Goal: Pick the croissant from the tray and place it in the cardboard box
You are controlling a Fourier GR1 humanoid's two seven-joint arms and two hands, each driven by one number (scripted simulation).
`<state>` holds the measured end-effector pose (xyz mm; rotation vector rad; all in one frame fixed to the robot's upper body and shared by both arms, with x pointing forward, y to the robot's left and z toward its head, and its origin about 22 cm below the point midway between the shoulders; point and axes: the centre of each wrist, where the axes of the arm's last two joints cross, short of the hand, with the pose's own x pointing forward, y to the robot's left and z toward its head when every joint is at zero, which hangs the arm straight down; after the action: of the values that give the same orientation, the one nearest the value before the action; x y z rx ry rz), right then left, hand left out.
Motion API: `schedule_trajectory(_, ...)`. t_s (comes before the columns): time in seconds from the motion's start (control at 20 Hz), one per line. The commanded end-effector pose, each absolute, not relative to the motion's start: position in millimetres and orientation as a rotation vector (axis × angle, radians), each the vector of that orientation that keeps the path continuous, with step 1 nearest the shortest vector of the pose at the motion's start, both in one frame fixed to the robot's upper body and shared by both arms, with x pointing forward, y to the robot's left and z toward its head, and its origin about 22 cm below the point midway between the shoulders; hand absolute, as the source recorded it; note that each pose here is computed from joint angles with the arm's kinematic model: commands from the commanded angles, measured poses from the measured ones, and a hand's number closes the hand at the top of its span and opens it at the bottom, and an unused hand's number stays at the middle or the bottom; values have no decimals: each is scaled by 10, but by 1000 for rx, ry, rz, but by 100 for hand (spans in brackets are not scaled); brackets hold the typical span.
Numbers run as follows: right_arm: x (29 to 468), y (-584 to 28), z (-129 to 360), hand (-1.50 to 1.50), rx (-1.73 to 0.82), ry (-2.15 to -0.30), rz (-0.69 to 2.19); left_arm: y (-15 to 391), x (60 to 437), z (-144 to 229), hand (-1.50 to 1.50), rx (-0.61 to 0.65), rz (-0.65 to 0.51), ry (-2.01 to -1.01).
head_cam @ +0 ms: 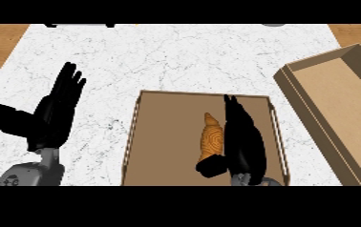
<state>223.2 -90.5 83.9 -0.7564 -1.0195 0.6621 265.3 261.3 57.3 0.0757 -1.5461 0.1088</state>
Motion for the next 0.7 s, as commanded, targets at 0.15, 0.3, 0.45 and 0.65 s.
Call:
schedule_trajectory(0.15,2175,-1015,754,-150,-780,-912,620,2732,2544,601,0,82,108,-1547)
schedule_trajectory(0.3,2032,-785,653,-150,-756,-903,613,2590,2581,500,0,72,109,-1545)
schedule_trajectory(0.45,2219,-885,833,-150,-748,-927,627,2520,2628,437,0,73,107,-1541)
schedule_trajectory(0.65,2148,-1006,489,-150,-739,-902,650,2656,2644,660,0,89,102,-1550)
